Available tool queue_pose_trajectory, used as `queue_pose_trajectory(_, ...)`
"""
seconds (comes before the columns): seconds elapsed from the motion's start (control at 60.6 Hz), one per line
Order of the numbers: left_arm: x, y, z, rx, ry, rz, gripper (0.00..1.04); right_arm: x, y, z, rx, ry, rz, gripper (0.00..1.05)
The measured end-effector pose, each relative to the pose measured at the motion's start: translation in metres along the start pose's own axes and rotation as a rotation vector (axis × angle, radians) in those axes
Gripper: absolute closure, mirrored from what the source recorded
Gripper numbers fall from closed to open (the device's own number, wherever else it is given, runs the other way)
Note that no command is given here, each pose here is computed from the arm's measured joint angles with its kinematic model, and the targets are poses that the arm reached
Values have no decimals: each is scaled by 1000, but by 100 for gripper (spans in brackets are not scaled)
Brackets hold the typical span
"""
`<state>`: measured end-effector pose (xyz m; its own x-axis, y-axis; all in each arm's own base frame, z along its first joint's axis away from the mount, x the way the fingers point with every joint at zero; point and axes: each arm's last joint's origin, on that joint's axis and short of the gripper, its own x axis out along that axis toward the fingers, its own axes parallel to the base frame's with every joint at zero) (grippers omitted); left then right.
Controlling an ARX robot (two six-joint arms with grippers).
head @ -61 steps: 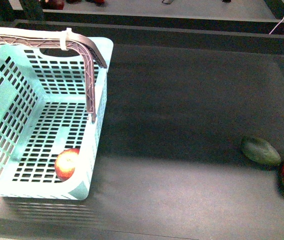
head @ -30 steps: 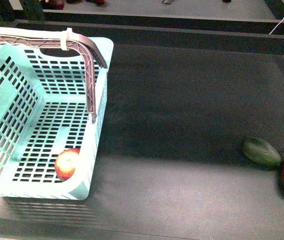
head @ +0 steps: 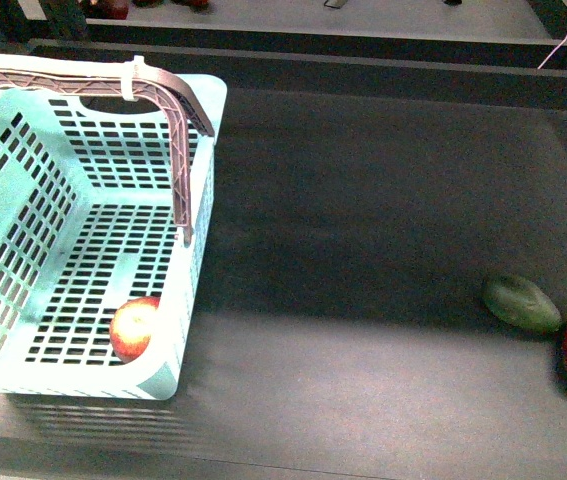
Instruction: Pick apple with right arm and hold basket with left
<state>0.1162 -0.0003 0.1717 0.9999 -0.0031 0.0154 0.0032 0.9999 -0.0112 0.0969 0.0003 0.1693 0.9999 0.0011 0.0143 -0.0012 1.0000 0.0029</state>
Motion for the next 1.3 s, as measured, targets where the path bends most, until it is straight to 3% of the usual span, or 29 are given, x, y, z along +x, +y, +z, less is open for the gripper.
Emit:
queue_pose_trajectory(1.172, -19, 0, -3, 0, 3, 0, 102, 0, 0, 0, 0, 0, 0, 9)
queue_pose_trajectory(1.221, -19, 0, -3, 0, 3, 0, 97, 0, 0, 0, 0, 0, 0, 9)
queue_pose_trajectory(1.304, -19, 0, -3, 0, 3, 0, 79, 0, 0, 0, 0, 0, 0, 9)
